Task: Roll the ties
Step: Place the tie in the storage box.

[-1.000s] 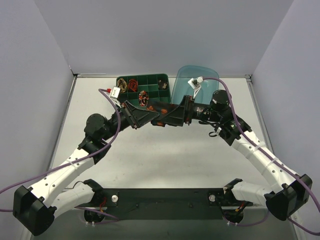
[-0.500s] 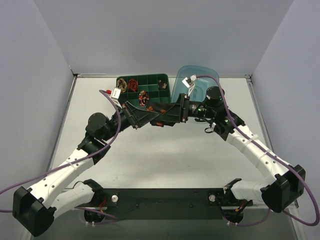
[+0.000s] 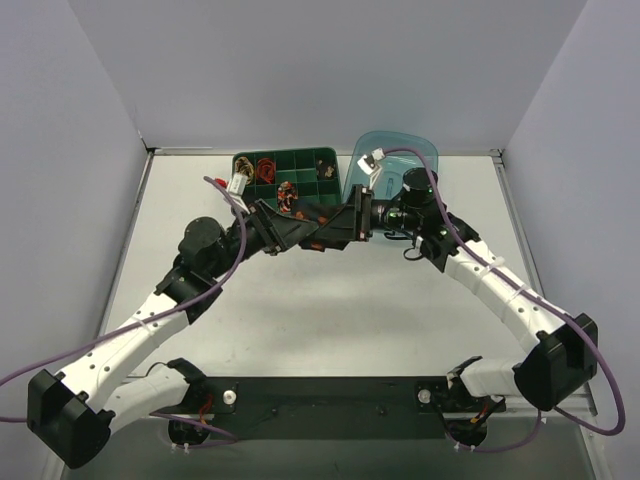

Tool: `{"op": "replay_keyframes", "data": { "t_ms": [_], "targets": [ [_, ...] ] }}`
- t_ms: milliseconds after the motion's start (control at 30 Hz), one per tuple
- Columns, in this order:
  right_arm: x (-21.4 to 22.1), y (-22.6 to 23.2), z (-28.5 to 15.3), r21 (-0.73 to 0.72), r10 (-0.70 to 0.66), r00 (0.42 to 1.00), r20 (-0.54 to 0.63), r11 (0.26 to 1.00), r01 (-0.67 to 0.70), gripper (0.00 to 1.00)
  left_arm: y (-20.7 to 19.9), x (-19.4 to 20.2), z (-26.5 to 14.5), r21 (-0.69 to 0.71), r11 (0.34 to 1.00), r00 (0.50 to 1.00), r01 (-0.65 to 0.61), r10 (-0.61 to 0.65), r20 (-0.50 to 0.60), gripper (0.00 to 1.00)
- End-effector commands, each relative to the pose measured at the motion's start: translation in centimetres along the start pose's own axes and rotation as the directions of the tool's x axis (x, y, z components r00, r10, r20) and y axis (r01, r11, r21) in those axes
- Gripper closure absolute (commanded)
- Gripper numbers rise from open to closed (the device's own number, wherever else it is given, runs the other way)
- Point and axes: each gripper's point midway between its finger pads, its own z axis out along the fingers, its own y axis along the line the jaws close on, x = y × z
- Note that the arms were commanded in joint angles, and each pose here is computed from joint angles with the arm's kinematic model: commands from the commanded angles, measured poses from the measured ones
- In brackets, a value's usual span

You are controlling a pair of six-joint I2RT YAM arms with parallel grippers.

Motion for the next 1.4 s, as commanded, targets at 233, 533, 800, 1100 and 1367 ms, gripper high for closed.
{"op": "replay_keyframes", "data": {
  "t_ms": [233,533,800,1100,1367],
  "targets": [
    [-4.0,-5.7,0.8,0.112,0.004,1.000,0.014,0.994,-0.005,1.00,6.2,-4.0,-1.6,-0.425,0.894,0.987,-0.141,0.159,0.008,0.21],
    [-9.8,-13.2,4.2,0.312,-0.031,0.999,-0.014,0.950,0.034,1.00,9.7,-8.2,-5.9,-0.681,0.696,0.946,-0.227,0.323,0.014,0.18],
    [-15.5,-23.6,6.9,0.613,-0.037,0.998,0.045,0.790,0.002,1.00,10.3,-7.8,-6.1,-0.665,0.704,0.947,-0.248,0.322,-0.012,0.18],
    [-18.2,-28.5,7.4,0.745,-0.130,0.979,0.155,0.666,-0.030,1.00,12.2,-6.6,-5.3,-0.664,0.700,0.953,-0.262,0.297,-0.063,0.18],
    [-15.1,-30.4,9.9,0.795,-0.186,0.976,0.113,0.606,0.024,1.00,14.1,-6.1,-4.9,-0.699,0.665,0.957,-0.263,0.269,-0.104,0.19]
  ]
}}
